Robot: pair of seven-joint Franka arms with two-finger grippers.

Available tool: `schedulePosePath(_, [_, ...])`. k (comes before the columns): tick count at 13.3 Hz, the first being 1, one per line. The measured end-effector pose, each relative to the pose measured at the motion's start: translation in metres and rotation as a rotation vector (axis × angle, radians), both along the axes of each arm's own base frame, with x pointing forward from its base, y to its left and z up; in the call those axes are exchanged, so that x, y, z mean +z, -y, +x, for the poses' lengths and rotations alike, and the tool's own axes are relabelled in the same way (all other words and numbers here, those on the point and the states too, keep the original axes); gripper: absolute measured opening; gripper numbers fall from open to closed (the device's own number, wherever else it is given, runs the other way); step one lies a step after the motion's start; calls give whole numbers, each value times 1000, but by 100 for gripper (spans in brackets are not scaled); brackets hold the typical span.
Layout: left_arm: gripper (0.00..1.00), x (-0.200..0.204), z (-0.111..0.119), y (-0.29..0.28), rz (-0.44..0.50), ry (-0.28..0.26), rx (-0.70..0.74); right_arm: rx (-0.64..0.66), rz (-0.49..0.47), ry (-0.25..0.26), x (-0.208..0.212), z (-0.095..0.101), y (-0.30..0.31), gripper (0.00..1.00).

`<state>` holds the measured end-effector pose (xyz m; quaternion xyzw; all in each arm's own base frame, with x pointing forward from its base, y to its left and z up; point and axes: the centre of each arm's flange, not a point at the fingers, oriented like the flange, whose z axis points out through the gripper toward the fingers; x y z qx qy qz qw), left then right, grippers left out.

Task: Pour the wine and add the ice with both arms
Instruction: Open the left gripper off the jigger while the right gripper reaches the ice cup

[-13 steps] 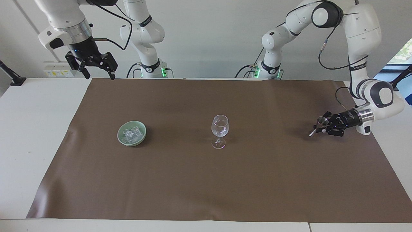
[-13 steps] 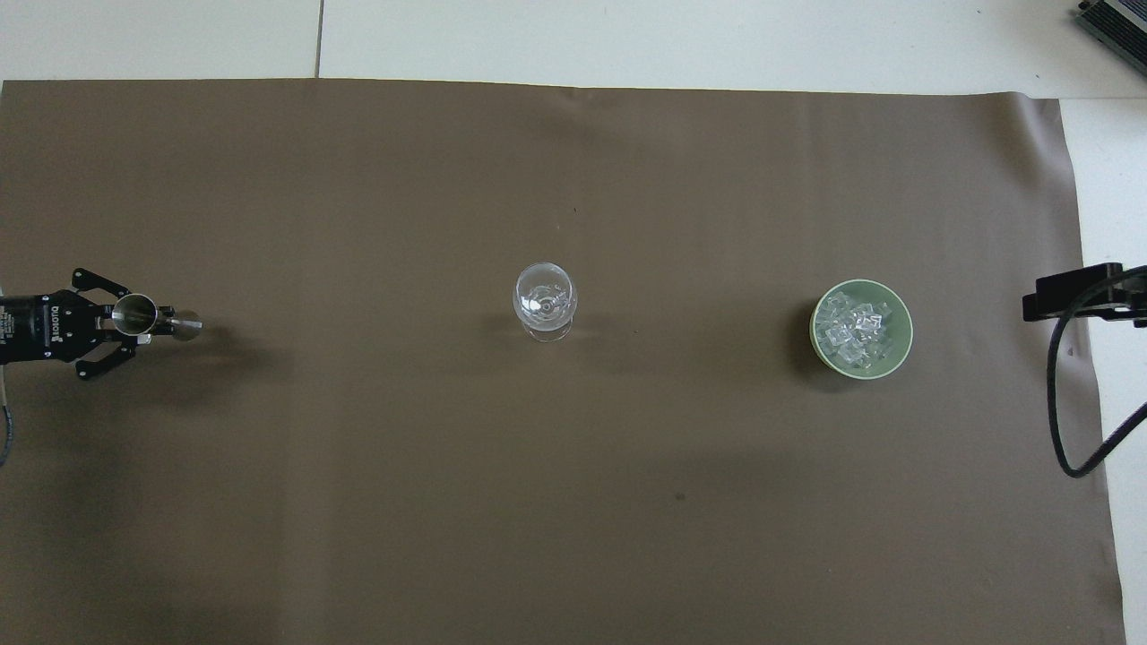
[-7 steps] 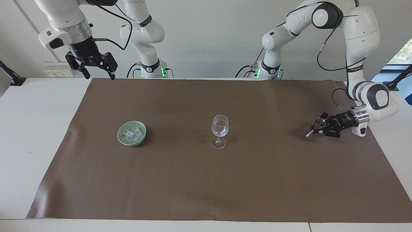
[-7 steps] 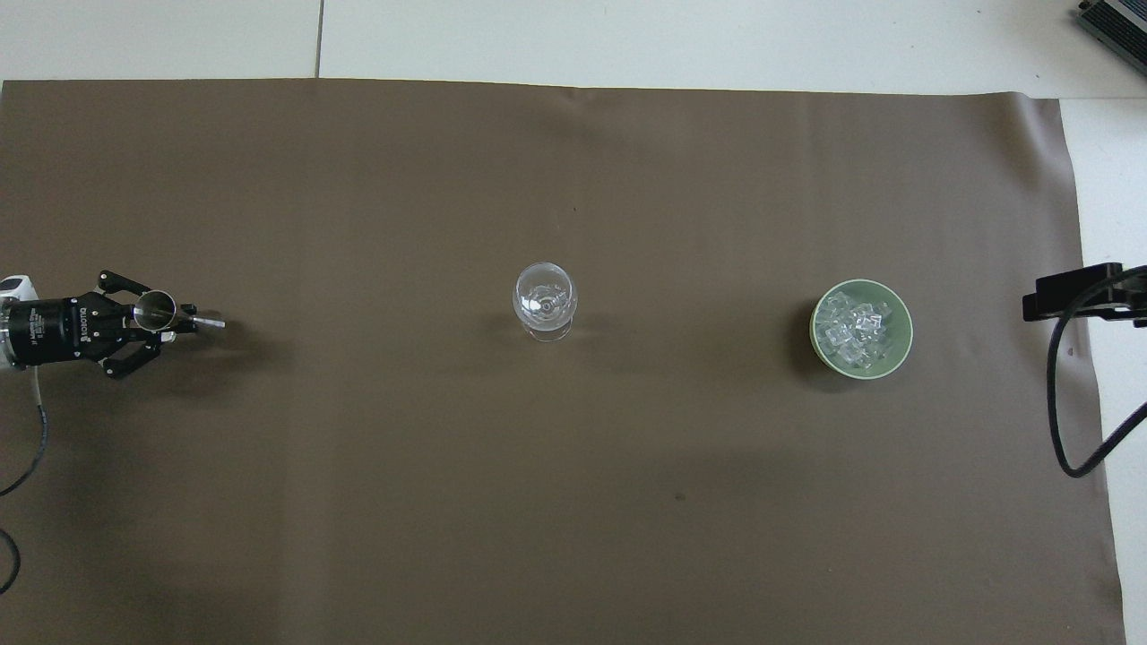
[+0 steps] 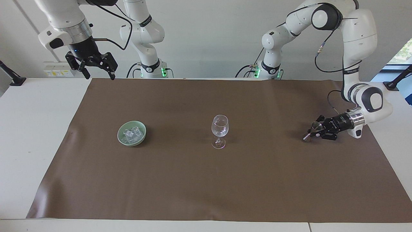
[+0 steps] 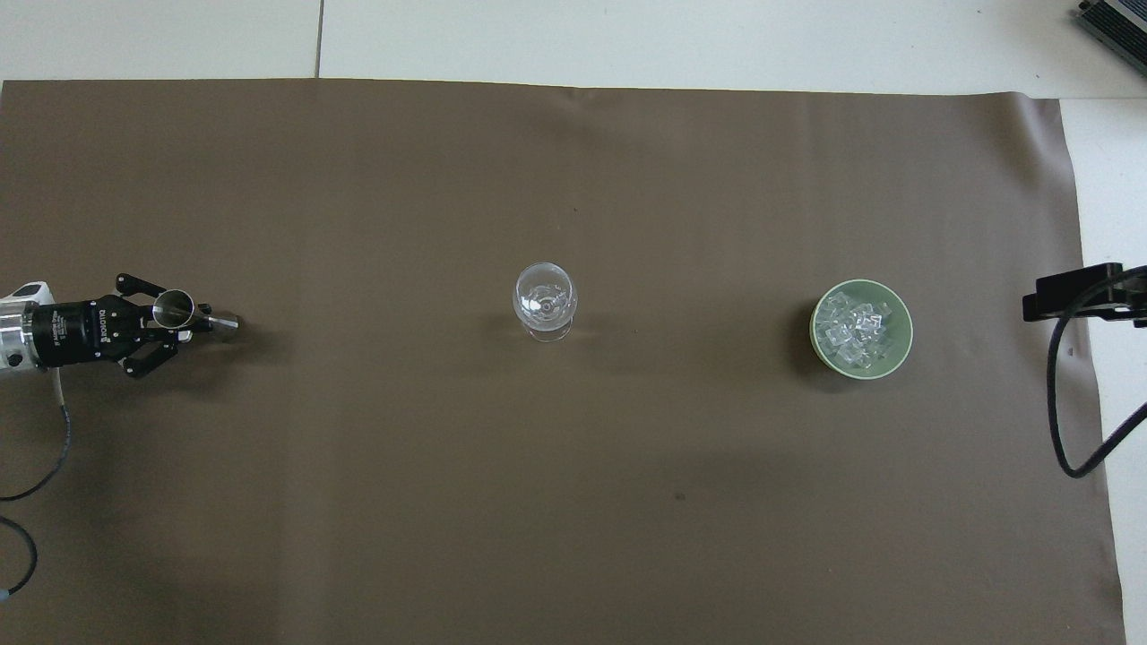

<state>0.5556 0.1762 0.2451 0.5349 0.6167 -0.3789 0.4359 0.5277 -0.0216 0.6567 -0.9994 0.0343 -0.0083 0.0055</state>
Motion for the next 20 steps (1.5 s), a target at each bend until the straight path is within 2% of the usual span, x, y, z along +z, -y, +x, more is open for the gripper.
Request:
schedulePosePath(3, [21, -12, -7, -5, -6, -24, 17, 0, 0, 0, 0, 0, 0, 100])
schedulePosePath(4, [21, -17, -10, -11, -35, -29, 36, 0, 0, 0, 0, 0, 0, 100])
schedulePosePath(7, [21, -20, -13, -20, -51, -31, 55, 0, 0, 0, 0, 0, 0, 100])
schedulePosePath(9, [39, -21, -13, -22, -46, -32, 60, 0, 0, 0, 0, 0, 0, 100])
schedulePosePath(11, [64, -20, -11, -24, -44, -26, 60, 1, 0, 7, -2, 1, -1, 100])
schedulePosePath(13, [90, -15, -7, -27, -35, -14, 61, 3, 0, 9, -24, 7, -1, 100])
schedulePosePath(14, [97, -9, -4, -32, -22, -2, 60, 6, -1, 6, -46, 13, -3, 100])
schedulePosePath(17, [100, 10, 2, -42, 27, 31, 40, 36, -3, -14, -119, 27, -10, 100])
schedulePosePath(19, [100, 26, 2, -45, 72, 47, 9, 103, -3, -47, -151, 34, -11, 100])
schedulePosePath(20, [100, 35, 2, -46, 93, 60, -5, 128, -4, -47, -164, 39, -14, 100])
